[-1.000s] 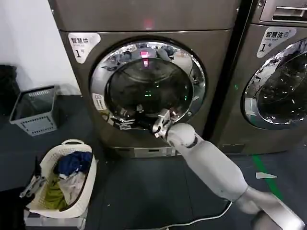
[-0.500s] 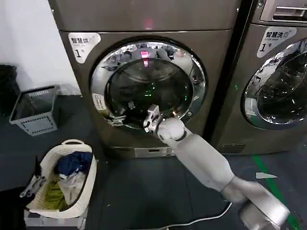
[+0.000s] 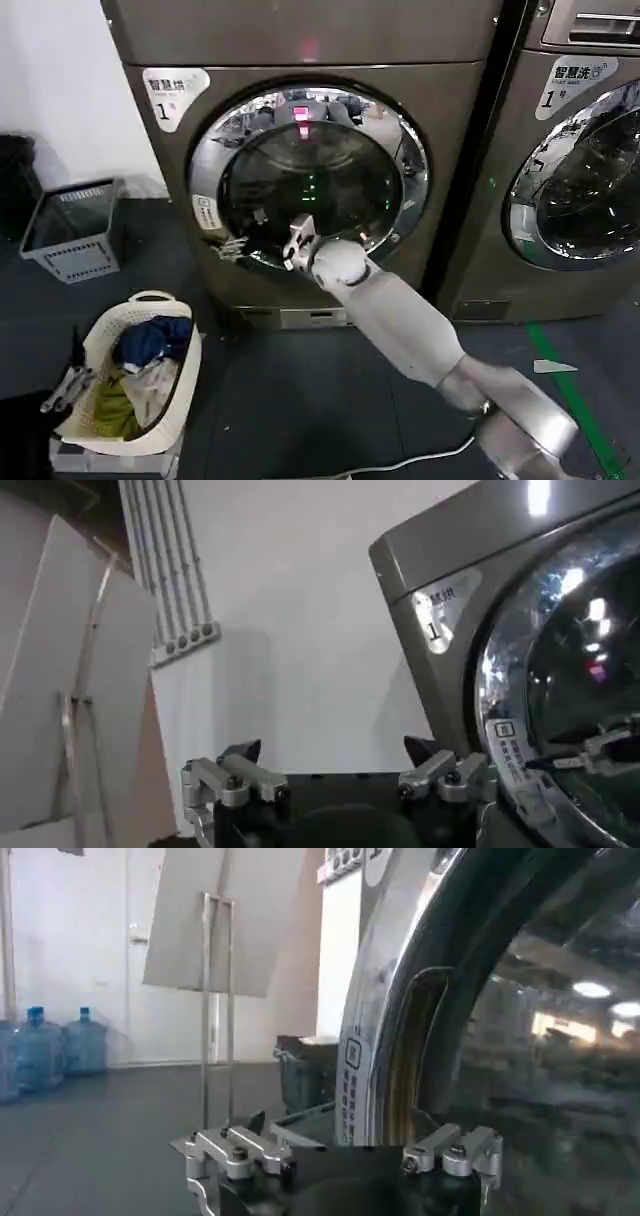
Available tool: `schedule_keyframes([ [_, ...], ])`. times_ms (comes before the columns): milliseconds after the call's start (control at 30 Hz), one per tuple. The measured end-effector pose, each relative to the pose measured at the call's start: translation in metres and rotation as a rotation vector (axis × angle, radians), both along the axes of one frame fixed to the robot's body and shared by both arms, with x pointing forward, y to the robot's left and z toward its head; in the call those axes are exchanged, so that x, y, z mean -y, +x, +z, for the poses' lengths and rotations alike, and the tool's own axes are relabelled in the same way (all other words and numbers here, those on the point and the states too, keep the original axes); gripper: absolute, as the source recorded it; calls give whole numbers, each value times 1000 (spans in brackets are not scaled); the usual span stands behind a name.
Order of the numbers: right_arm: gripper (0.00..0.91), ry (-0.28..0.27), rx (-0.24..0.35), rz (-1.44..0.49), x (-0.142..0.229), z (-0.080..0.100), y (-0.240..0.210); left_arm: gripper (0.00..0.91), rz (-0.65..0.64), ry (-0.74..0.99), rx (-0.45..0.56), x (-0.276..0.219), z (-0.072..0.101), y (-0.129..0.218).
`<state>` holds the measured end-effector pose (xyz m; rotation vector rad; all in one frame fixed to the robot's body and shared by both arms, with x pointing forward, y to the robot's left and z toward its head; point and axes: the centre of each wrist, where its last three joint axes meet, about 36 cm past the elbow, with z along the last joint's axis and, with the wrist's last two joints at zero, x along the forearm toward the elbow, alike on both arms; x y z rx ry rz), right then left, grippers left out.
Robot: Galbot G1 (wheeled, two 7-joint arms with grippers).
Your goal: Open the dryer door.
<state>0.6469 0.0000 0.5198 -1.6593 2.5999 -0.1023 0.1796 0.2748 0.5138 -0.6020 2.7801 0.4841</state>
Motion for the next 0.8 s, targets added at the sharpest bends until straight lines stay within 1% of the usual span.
schedule_keyframes([
  [300,907,1,-6,7,-10,-2,4,907,0,-1,2,0,0,0],
  [600,907,-5,-9,29,-12,2,9,907,-4,-3,-2,-2,-3,2],
  [800,907,-1,-19,50,-13,2,8,907,-20,-12,-28,-5,-5,8],
])
